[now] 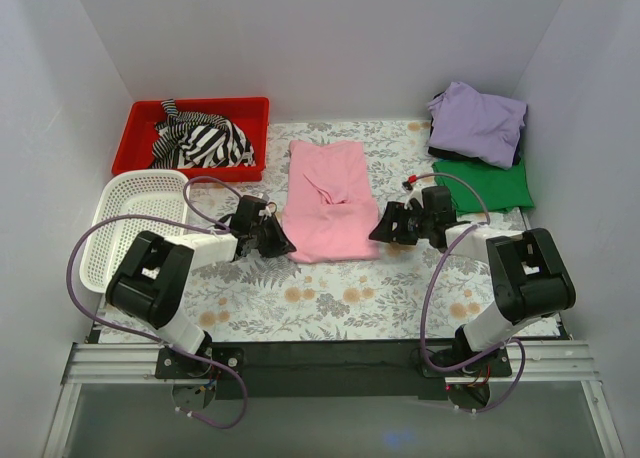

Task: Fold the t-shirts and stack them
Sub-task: Fold the tshirt

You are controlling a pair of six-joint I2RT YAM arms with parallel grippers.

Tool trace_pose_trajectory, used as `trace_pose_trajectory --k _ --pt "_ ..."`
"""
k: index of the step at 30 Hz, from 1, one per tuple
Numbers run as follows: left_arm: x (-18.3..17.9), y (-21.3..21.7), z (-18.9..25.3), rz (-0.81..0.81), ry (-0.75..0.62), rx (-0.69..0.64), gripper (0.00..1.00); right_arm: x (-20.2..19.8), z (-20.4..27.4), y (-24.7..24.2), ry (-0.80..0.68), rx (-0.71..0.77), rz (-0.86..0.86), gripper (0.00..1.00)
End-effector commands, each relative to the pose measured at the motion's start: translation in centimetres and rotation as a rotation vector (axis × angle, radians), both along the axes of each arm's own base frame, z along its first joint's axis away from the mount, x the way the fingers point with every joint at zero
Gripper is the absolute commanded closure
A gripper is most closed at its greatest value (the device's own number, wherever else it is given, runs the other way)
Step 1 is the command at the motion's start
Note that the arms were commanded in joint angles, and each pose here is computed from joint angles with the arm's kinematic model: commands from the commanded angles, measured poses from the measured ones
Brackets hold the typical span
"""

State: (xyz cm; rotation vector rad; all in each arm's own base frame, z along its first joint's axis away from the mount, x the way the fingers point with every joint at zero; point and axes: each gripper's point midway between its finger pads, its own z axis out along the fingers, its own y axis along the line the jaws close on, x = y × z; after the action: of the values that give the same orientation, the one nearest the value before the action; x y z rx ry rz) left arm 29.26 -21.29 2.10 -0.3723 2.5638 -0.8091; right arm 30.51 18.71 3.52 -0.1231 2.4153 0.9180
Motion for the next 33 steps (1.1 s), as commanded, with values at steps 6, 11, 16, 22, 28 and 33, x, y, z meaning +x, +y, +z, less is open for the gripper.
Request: trace_pose_trajectory --k 6,11,16,22,28,33 --pt "-2.5 1.4 -1.5 -0.01 0.064 0.061 0.99 -4.9 -4.0 -0.1 0.204 -0.034 -0.002 0.37" --pt "-2.1 1.1 -1.2 -0.011 0.057 0.049 0.98 -6.4 -4.8 1.3 0.247 -0.037 0.041 0.41" --pt "-1.8 0.7 -1.1 -0.016 0.059 0.039 0.97 -6.4 -4.9 1.8 0.245 -0.032 0.039 0.51" --pt "-1.9 0.1 -0.7 -0.044 0.056 0.012 1.0 -5.9 -4.6 2.2 0.234 -0.028 0.044 0.99" --pt "-3.6 0.4 1.4 -0.067 0.06 0.004 1.0 -6.2 -2.0 1.5 0.163 -0.041 0.051 0.99" --pt "-6.7 0.9 3.1 -0.082 0.086 -0.016 1.0 -8.7 0.1 1.1 0.158 -0.038 0.086 0.99"
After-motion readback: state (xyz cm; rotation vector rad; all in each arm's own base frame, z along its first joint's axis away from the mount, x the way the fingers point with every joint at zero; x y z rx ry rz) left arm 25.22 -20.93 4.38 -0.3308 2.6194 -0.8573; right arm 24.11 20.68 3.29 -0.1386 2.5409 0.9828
